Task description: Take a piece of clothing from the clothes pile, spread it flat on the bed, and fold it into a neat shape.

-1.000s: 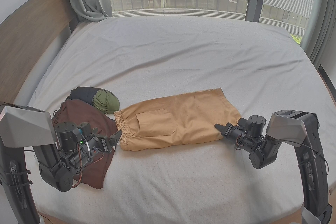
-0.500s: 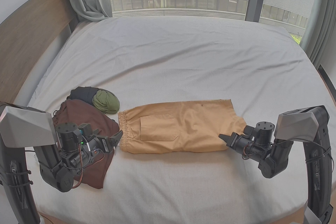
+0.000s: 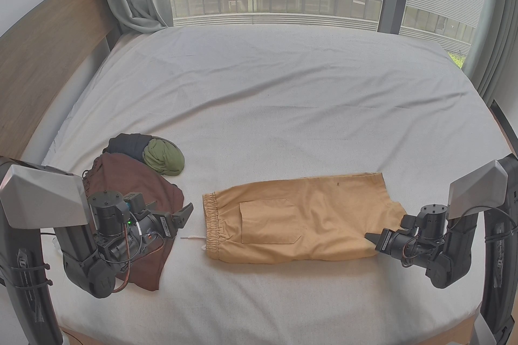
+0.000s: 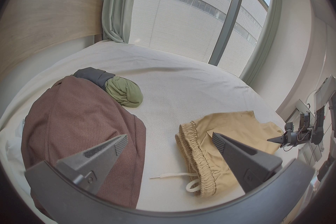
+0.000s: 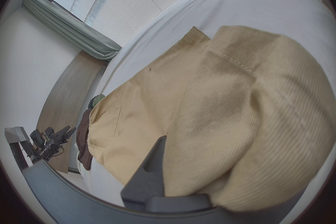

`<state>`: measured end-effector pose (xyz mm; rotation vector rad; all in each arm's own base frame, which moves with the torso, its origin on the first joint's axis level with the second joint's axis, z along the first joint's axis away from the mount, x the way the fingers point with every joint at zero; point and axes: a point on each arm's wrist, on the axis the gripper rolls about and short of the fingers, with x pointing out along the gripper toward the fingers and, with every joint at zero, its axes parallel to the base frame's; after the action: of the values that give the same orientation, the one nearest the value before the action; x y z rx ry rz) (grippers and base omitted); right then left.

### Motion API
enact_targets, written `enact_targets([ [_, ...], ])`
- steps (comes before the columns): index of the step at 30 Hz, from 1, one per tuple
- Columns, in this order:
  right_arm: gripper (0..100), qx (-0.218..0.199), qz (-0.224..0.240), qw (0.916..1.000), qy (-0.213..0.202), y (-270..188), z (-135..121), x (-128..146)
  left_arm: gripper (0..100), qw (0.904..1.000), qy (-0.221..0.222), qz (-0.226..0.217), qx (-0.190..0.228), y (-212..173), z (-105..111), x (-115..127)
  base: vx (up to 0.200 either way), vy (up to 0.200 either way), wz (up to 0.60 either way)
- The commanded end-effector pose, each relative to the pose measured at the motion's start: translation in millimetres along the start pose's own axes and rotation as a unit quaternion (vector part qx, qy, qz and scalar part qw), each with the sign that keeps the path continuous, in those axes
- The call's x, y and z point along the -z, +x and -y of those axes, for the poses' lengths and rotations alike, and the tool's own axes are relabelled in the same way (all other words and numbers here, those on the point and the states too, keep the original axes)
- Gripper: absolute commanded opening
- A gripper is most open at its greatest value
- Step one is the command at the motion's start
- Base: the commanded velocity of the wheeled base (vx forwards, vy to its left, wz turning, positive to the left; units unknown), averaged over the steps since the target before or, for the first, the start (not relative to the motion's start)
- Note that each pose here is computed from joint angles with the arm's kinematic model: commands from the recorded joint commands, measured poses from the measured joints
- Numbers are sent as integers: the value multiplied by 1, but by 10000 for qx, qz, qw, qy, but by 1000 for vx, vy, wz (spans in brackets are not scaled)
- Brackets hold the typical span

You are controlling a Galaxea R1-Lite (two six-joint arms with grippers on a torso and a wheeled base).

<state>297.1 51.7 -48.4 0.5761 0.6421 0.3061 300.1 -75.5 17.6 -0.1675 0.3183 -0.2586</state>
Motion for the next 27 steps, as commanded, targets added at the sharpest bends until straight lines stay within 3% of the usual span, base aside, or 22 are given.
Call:
enact_targets([
  [1, 0, 114, -36, 9999, 70, -7, 5, 1, 100, 10000, -16, -41, 33, 0, 2, 2, 0, 0, 0],
  [12, 0, 199, -190, 9996, 96, -5, 10, 9, 100, 9997, -173, -140, 117, 1, 6, 7, 0, 0, 0],
  [13, 100, 198, -174, 9996, 91, -4, 10, 9, 100, 9996, -217, -149, 122, 1, 7, 7, 0, 0, 0],
  [18, 100, 275, -339, 9990, 46, -18, 5, 15, 100, 9993, -241, -208, 200, 0, 8, 10, 0, 0, 0],
  [21, 100, 255, -627, 9975, -187, -31, -2, 25, 100, 9991, -256, -264, 202, 1, 8, 13, 0, 0, 0],
  [27, 100, 117, -1051, 9939, -315, -40, -10, 40, 100, 9973, -532, -405, 316, 4, 9, 19, 0, 0, 0],
])
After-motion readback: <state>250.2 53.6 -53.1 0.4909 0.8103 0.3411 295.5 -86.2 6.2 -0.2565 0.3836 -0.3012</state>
